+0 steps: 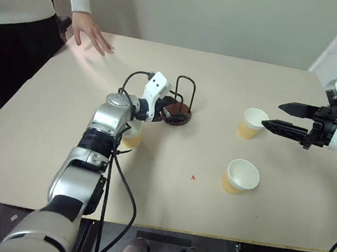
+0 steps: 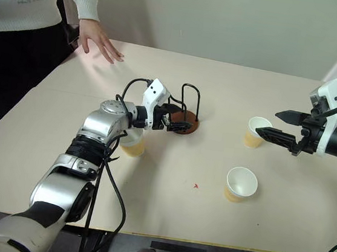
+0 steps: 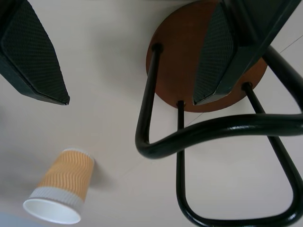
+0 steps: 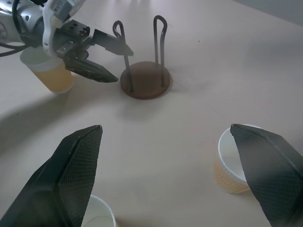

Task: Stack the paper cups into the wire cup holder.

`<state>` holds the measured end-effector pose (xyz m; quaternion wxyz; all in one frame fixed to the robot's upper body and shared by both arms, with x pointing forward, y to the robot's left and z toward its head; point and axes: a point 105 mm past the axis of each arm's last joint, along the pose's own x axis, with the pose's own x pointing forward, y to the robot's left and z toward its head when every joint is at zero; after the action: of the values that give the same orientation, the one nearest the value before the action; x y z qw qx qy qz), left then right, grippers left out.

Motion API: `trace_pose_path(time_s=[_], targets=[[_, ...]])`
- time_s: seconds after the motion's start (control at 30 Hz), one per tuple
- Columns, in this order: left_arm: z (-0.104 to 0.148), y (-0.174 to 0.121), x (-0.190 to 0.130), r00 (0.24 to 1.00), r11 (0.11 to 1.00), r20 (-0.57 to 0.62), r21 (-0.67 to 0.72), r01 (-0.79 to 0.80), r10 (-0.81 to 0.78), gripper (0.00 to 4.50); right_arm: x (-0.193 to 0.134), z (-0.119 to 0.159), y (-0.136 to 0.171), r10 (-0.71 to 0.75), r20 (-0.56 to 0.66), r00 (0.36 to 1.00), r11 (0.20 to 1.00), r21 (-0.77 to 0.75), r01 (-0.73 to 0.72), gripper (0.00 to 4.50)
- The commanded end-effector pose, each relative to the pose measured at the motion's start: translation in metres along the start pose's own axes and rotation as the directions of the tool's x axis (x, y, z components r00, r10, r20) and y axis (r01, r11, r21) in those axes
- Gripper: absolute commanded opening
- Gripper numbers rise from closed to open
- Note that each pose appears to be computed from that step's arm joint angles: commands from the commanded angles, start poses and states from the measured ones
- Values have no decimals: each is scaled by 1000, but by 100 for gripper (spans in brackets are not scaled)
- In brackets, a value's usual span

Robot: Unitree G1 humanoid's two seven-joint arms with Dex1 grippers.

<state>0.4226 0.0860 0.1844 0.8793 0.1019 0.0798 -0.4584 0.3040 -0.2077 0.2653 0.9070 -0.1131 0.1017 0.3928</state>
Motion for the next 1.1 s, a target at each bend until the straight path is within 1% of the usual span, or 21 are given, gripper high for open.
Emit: trace_pose_path(time_s=[0.03, 0.13, 0.37, 0.4, 0.47, 0.5, 0.63, 0.73, 0.8, 0.83, 0.9, 1.1], targets=[[20, 0, 6, 999, 999, 53, 50, -14, 11, 447, -8, 13, 2, -18, 38, 999, 999, -38, 20, 450], [20, 1, 10, 998, 999, 60, 41, -23, 20, 390, -8, 12, 2, -19, 39, 999, 999, -36, 20, 450], [25, 1, 19, 996, 999, 85, 33, -23, 20, 137, -9, 12, 3, -22, 41, 999, 999, -27, 23, 450], [26, 1, 19, 996, 999, 89, 32, -23, 20, 106, -9, 12, 2, -23, 42, 999, 999, -26, 24, 450], [29, 0, 19, 995, 999, 101, 34, -10, 6, 27, -9, 11, 3, -23, 42, 999, 999, -24, 24, 450], [32, 0, 18, 994, 999, 107, 38, 2, -6, 2, -10, 11, 3, -23, 41, 999, 999, -22, 24, 450], [38, -5, 12, 990, 996, 118, 61, 67, -74, 2, -10, 10, 5, -21, 41, 999, 1000, -19, 22, 450], [44, -16, 3, 975, 981, 126, 86, 174, -184, 2, -11, 9, 6, -18, 38, 999, 1000, -18, 18, 450], [48, -29, -10, 945, 950, 124, 116, 289, -303, 2, -13, 9, 8, -17, 35, 999, 1000, -18, 17, 450], [50, -39, -19, 917, 921, 117, 131, 366, -381, 2, -16, 9, 9, -16, 29, 999, 1000, -17, 17, 450], [52, -53, -33, 873, 875, 96, 140, 463, -478, 2, -21, 8, 11, -15, 20, 1000, 1000, -18, 16, 450], [42, -76, -48, 807, 799, 9, 149, 582, -590, 2, -27, 6, 13, -26, 10, 1000, 1000, -13, 26, 450]])
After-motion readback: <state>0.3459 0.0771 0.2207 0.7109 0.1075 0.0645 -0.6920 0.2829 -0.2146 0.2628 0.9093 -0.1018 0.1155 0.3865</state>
